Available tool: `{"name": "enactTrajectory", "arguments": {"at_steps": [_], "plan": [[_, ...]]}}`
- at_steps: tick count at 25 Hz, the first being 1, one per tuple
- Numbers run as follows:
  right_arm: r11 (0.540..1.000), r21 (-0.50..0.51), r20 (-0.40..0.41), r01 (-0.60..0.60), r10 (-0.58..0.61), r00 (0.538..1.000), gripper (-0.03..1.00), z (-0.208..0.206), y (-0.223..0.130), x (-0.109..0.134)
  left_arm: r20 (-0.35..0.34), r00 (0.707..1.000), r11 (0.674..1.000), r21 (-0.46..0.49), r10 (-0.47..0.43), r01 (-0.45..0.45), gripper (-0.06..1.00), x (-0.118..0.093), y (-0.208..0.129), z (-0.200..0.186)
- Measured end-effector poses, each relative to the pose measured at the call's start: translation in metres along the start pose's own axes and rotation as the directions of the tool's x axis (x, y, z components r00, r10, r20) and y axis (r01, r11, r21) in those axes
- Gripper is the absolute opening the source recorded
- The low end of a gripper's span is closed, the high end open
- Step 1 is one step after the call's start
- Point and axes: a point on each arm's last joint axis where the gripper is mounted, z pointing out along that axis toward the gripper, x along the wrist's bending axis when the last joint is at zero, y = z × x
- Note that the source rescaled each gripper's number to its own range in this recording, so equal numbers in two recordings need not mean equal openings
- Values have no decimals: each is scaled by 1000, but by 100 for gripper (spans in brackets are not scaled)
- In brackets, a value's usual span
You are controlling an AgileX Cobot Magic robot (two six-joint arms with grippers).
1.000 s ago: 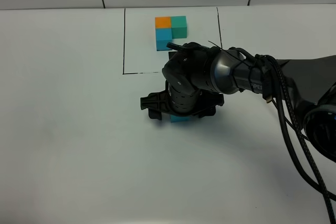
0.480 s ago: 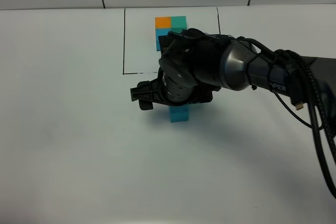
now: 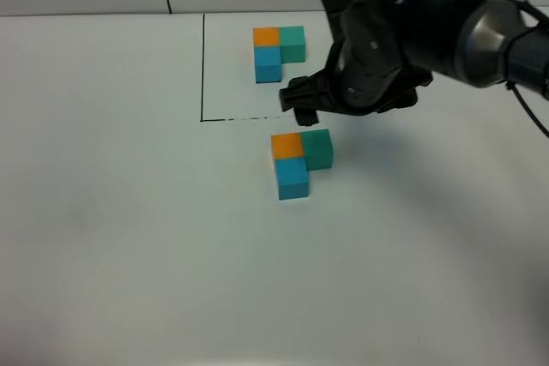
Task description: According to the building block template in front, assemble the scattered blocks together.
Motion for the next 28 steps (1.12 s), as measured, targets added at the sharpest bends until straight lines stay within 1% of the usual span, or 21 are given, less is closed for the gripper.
{"name": "enactTrajectory", "arguments": {"at_steps": [2,6,10,13,15,20,24,28], "plan": [[1000,3,-21,-19,19,1000,72,3,10,-25,0,1000,1000,0,0,0,69,0,0,0],[996,-42,-51,-76,74,996,72,7,29,-79,0,1000,1000,0,0,0,69,0,0,0],[988,-107,-21,-113,111,994,72,-1,40,-135,0,1000,1000,0,0,0,69,0,0,0],[983,-146,4,-108,110,994,74,-15,43,-159,0,1000,1000,0,0,0,69,0,0,0],[979,-177,8,-104,107,994,78,-29,45,-165,0,1000,1000,0,0,0,69,0,0,0],[957,-284,32,-62,74,997,96,-77,47,-166,0,1000,1000,0,0,0,69,0,0,0],[934,-353,28,-57,72,997,100,-105,31,-164,0,1000,1000,0,0,0,69,0,0,0],[907,-418,25,-54,70,997,100,-124,-1,-163,0,1000,1000,0,0,0,69,0,0,0]]}}
